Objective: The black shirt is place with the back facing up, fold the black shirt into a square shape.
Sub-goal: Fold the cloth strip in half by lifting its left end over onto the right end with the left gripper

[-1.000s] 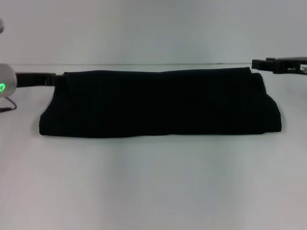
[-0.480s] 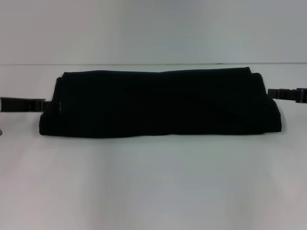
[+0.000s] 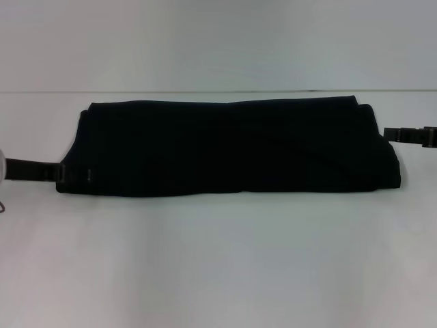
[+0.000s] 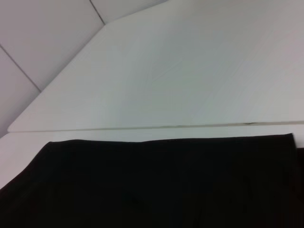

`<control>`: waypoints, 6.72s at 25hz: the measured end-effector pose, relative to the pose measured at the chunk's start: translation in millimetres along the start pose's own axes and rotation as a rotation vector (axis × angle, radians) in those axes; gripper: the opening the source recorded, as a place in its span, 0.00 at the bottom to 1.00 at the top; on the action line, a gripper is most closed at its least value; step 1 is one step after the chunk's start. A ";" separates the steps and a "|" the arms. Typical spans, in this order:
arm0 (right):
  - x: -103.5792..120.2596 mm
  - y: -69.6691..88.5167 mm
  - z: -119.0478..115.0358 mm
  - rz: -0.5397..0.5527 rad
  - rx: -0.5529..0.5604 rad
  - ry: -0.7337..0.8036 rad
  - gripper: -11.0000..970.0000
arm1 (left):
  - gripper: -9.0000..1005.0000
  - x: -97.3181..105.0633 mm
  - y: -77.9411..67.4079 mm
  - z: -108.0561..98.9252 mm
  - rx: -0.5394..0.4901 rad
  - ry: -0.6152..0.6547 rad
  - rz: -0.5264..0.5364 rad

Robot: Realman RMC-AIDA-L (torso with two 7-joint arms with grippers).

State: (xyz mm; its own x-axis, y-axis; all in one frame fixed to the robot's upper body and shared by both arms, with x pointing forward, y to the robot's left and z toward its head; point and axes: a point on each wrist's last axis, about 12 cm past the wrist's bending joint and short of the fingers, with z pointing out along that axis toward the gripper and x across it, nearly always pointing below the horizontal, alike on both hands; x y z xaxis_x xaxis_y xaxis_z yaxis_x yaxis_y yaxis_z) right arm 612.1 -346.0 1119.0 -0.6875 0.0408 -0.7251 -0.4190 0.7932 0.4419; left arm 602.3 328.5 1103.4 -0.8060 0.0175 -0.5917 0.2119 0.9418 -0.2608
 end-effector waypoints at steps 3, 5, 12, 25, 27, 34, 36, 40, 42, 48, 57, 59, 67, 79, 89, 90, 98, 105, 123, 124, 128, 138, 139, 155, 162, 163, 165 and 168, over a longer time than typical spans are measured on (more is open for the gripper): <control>-0.3 -0.8 0.0 0.000 0.006 -0.003 0.53 | 0.88 0.0 -5.1 1.9 0.014 0.018 0.026; -0.4 -0.9 -0.1 0.000 0.008 -0.003 0.53 | 0.87 -1.3 -8.7 2.8 0.024 0.030 0.051; 3.1 -3.5 -0.7 -0.001 0.026 0.018 0.52 | 0.84 -2.9 -7.0 1.3 0.029 0.028 0.066; 18.0 -11.2 9.9 0.021 0.127 0.121 0.51 | 0.42 -4.4 -7.5 1.6 0.025 0.029 0.078; 20.6 -11.6 13.8 0.029 0.136 0.126 0.51 | 0.18 -5.2 -8.0 1.7 0.025 0.028 0.080; 22.1 -9.2 25.0 0.030 0.151 0.124 0.50 | 0.01 -7.7 -8.8 2.7 0.023 0.028 0.087; 20.9 -7.6 27.6 0.025 0.149 0.122 0.50 | 0.02 -8.9 -9.1 3.5 0.025 0.030 0.088; 20.6 -4.7 34.1 0.011 0.156 0.129 0.50 | 0.03 -10.3 -9.8 4.4 0.026 0.030 0.091; 22.0 -3.2 36.9 -0.001 0.158 0.138 0.40 | 0.03 -10.6 -9.7 4.6 0.024 0.029 0.092; 26.6 0.1 41.6 -0.016 0.154 0.151 0.15 | 0.04 -12.2 -9.3 5.2 0.022 0.028 0.095; 26.2 -6.8 30.7 -0.005 0.172 0.113 0.01 | 0.06 -12.1 -8.5 4.9 0.021 0.025 0.100; 26.5 -10.1 25.9 0.004 0.179 0.100 0.01 | 0.07 -12.0 -7.8 4.5 0.020 0.026 0.099; 33.3 -20.3 10.5 0.032 0.192 0.095 0.01 | 0.08 -9.3 -4.7 1.6 0.022 0.035 0.097; 36.2 -25.2 -4.5 0.044 0.187 0.087 0.01 | 0.11 -9.5 -2.8 -3.9 0.045 0.057 0.118; 40.2 -29.3 -10.0 0.051 0.199 0.091 0.02 | 0.13 -9.4 5.5 -11.7 0.053 0.052 0.117; 40.4 -29.2 -9.9 0.052 0.199 0.091 0.02 | 0.13 -9.2 5.8 -12.2 0.056 0.052 0.116; 40.8 -23.3 -7.1 0.065 0.166 0.085 0.02 | 0.15 -10.1 3.3 -12.7 0.075 0.060 0.111; 30.7 -21.4 -25.7 0.086 0.135 0.021 0.21 | 0.17 -9.3 5.9 -18.1 0.058 0.050 0.100; 17.3 11.2 -14.0 -0.105 -0.118 -0.107 0.74 | 0.80 -1.0 -25.0 -53.1 0.421 0.154 -0.080; 15.9 11.4 -10.0 -0.115 -0.108 -0.104 0.77 | 0.80 1.2 -24.2 -51.3 0.427 0.167 -0.103; 9.4 14.3 2.6 -0.146 -0.082 -0.088 0.83 | 0.80 10.9 -19.8 -42.0 0.453 0.202 -0.232; -11.7 27.1 19.6 -0.226 -0.088 -0.066 0.88 | 0.80 17.8 -6.7 -22.5 0.376 0.168 -0.486; -12.6 27.1 19.9 -0.228 -0.085 -0.067 0.88 | 0.80 20.0 -5.6 -19.2 0.367 0.168 -0.509; -16.4 24.0 18.6 -0.230 -0.057 -0.084 0.87 | 0.79 26.2 5.7 -6.1 0.286 0.127 -0.624; -15.7 22.9 17.5 -0.224 -0.054 -0.089 0.87 | 0.79 26.6 8.9 -5.5 0.261 0.120 -0.627; -15.6 22.9 17.4 -0.224 -0.054 -0.089 0.87 | 0.79 26.9 9.2 -5.2 0.259 0.118 -0.627; -15.4 22.9 17.5 -0.223 -0.054 -0.089 0.87 | 0.79 27.4 9.9 -4.6 0.254 0.115 -0.627; -15.2 23.2 17.9 -0.220 -0.056 -0.089 0.87 | 0.79 27.5 10.4 -4.0 0.250 0.109 -0.626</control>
State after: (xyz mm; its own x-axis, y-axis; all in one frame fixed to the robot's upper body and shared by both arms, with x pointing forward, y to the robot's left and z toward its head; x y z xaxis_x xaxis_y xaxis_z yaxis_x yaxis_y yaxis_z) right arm 623.5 -317.4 1130.8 -0.5222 -0.0744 -0.8496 -0.5870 0.7541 0.2947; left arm 580.2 340.1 1087.5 -0.8667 -0.4593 -0.1947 -0.2021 0.6800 -0.7048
